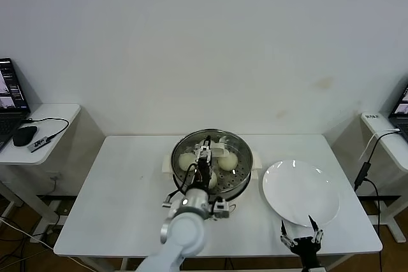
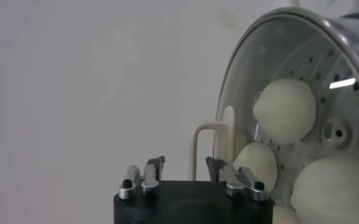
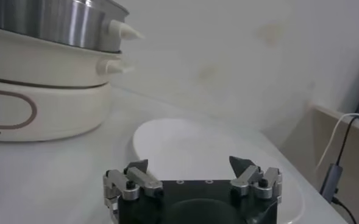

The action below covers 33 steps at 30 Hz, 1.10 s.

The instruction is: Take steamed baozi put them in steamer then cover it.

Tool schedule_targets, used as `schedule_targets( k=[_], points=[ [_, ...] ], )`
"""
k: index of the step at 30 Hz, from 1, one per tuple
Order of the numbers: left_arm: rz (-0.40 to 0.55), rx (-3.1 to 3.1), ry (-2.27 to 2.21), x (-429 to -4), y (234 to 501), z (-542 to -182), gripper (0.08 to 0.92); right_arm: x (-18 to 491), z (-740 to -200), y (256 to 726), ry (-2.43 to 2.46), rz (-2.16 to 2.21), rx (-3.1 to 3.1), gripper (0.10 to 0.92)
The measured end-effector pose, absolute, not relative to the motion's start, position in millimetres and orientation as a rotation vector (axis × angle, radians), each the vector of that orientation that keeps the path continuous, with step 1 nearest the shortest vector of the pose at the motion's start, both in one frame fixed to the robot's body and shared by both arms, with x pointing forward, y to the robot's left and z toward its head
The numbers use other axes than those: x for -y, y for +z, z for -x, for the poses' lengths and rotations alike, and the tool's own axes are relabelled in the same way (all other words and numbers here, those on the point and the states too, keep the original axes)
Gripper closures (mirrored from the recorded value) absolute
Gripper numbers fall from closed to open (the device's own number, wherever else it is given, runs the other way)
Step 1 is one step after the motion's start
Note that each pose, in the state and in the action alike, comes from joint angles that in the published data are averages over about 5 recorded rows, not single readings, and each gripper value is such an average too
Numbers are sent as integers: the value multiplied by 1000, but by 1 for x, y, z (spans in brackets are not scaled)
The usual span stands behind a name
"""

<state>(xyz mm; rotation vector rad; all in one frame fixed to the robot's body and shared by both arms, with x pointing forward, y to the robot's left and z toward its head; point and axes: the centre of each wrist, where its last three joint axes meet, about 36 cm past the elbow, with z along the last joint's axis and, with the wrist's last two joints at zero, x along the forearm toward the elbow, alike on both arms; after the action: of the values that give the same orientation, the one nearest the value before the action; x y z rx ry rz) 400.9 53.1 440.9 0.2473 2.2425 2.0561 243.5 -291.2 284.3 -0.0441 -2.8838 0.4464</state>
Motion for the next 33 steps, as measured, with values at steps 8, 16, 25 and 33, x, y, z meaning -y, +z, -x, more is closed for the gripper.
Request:
schedule_targets(
  k=[8, 16, 25, 33],
  points=[
    [-262, -2315, 1887, -92, 453, -361, 178, 295, -240, 285, 455, 35, 2885, 200],
    [-281, -2626, 1382, -145, 443, -330, 177, 297, -238, 291, 454, 13, 2903, 200],
    [-149, -2986, 688, -211, 417, -288, 177, 293, -234, 292, 416, -55, 2915, 200],
    [-5, -3153, 295, -232, 390, -245, 177, 294, -223, 299, 355, -115, 2925, 200]
  ],
)
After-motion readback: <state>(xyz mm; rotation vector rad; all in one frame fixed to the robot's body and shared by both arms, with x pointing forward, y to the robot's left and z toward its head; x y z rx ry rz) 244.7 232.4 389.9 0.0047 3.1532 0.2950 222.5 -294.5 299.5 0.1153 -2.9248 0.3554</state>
